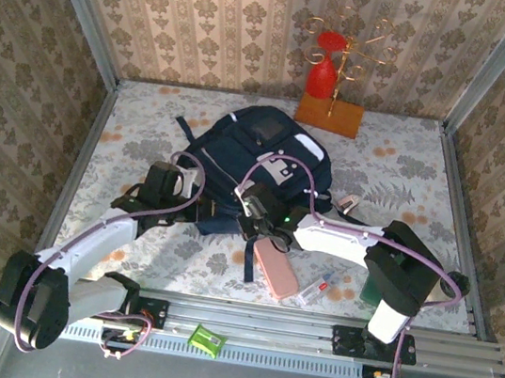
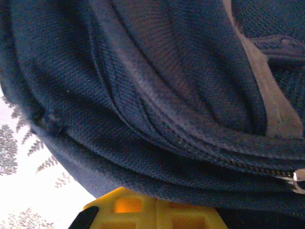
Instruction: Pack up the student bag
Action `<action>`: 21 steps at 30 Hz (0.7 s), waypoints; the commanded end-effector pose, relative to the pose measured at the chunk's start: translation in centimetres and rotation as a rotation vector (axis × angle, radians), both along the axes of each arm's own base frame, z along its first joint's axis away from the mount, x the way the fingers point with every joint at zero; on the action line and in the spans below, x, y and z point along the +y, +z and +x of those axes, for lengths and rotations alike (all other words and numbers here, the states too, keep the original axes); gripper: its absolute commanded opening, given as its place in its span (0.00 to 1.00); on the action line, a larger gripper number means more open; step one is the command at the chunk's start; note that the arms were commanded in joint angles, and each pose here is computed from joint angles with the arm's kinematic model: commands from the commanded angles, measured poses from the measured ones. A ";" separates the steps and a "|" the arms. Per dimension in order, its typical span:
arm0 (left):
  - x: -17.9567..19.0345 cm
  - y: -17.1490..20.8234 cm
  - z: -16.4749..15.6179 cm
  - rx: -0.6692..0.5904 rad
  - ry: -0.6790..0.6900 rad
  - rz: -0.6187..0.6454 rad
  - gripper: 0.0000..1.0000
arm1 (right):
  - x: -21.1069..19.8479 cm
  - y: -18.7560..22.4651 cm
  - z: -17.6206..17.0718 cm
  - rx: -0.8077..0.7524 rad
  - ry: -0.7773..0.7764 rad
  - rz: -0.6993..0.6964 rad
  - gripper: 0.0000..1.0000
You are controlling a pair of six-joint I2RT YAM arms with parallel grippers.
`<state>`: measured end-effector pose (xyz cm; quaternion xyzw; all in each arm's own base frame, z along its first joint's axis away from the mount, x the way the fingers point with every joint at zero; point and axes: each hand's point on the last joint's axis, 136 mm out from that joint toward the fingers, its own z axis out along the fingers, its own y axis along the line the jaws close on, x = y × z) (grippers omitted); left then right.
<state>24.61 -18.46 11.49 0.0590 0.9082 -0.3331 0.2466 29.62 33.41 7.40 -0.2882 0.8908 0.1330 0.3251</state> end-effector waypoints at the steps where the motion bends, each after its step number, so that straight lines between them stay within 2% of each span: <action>1: 2.1 -0.4 1.1 -0.028 0.065 0.134 0.00 | -3.9 -0.8 0.6 0.000 -0.126 -0.069 0.00; 15: 5.5 -1.9 4.3 -0.106 0.180 0.367 0.00 | -7.0 -1.1 -0.2 0.012 -0.138 0.005 0.00; 21: 6.9 -1.7 5.1 -0.142 0.224 0.446 0.00 | -9.1 -1.0 0.1 0.017 -0.151 -0.006 0.00</action>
